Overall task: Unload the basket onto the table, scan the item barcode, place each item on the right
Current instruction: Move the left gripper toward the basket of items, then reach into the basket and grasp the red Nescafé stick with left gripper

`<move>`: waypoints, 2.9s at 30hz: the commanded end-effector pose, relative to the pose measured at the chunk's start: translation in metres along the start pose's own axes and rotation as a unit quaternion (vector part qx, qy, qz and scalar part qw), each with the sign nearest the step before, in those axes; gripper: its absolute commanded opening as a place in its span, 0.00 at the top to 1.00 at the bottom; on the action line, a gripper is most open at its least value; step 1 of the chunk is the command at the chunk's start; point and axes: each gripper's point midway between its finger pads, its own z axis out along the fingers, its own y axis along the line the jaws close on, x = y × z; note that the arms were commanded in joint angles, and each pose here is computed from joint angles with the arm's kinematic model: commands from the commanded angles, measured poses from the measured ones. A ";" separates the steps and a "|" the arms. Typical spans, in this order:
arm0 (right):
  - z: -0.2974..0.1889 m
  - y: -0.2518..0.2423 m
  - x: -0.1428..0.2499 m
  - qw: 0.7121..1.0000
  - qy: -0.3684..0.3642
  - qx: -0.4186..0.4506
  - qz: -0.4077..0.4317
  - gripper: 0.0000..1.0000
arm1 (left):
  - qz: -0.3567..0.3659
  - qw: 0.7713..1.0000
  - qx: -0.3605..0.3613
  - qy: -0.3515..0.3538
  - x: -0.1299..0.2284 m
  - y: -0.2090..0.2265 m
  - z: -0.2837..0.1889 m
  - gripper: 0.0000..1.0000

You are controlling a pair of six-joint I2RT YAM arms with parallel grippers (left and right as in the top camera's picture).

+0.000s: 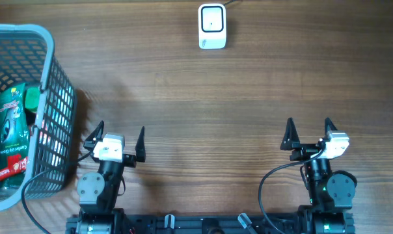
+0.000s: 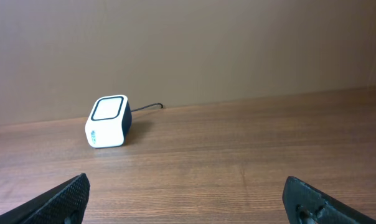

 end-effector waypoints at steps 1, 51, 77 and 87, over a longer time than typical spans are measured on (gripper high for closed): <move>0.000 0.000 0.001 1.000 0.002 0.000 0.003 0.00 | 0.006 1.000 0.003 -0.002 0.001 -0.001 0.000 0.00; 0.000 0.000 0.001 1.000 0.002 0.000 0.002 0.00 | -0.220 0.954 -0.027 0.202 -0.163 0.017 0.012 0.00; 0.000 0.000 0.001 1.000 0.002 0.000 0.002 0.00 | -0.641 0.414 -0.612 0.208 0.001 0.316 -0.128 0.00; 0.000 0.000 0.001 1.000 0.002 0.000 0.002 0.00 | -0.634 0.399 -0.611 0.257 0.083 0.306 -0.108 0.00</move>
